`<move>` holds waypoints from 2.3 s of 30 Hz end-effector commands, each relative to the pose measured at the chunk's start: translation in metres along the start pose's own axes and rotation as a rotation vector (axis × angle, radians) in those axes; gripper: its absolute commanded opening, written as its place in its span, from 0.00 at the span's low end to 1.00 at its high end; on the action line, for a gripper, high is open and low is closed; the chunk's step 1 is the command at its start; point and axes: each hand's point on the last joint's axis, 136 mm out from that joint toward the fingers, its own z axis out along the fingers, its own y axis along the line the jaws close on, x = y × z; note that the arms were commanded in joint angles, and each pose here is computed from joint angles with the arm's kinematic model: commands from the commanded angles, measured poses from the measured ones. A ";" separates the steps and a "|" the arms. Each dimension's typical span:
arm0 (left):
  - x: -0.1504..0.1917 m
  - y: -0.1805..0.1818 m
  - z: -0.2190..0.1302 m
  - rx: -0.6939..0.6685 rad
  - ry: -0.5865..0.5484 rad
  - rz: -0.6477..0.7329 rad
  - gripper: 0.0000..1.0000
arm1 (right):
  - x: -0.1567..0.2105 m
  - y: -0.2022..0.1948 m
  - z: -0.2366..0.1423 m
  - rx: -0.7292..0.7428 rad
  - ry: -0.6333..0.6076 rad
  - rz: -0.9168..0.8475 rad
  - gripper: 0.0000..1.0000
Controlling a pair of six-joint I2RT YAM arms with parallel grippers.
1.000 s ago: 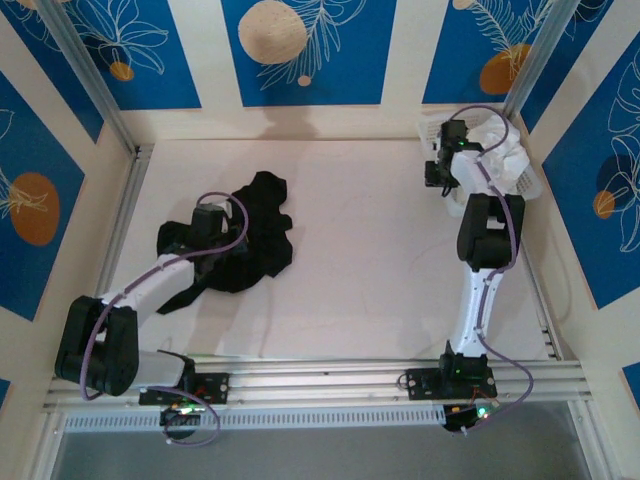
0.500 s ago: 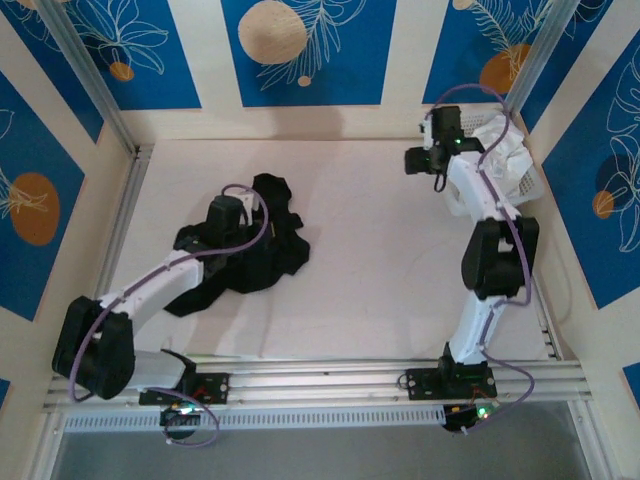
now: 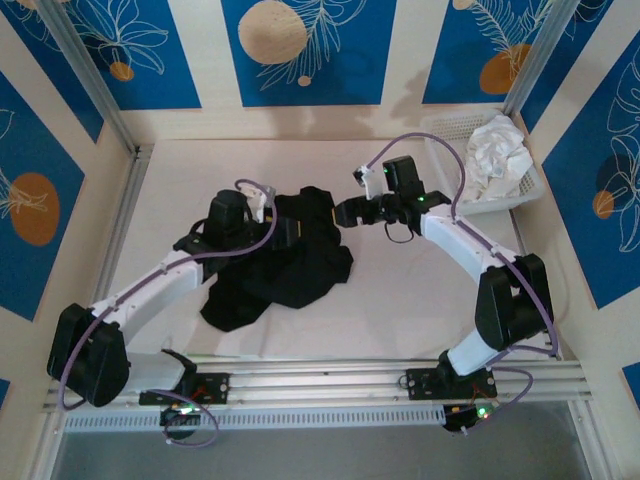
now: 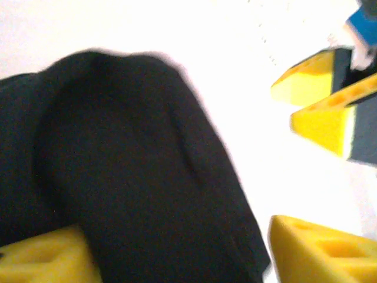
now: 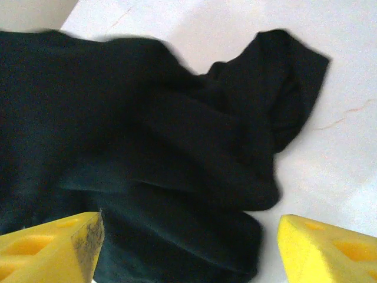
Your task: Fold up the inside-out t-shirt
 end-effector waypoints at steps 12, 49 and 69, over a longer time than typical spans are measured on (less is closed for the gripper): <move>0.097 0.164 -0.073 -0.546 0.019 -0.410 0.96 | 0.019 0.053 0.101 -0.011 0.120 -0.101 0.79; -0.229 -0.025 -0.265 -0.126 -0.804 -0.029 0.00 | -0.172 0.105 -0.338 0.291 -0.905 -0.297 0.00; -0.243 -0.106 -0.385 -0.088 -0.982 0.149 0.00 | -0.124 0.188 -0.457 0.308 -1.115 -0.406 0.00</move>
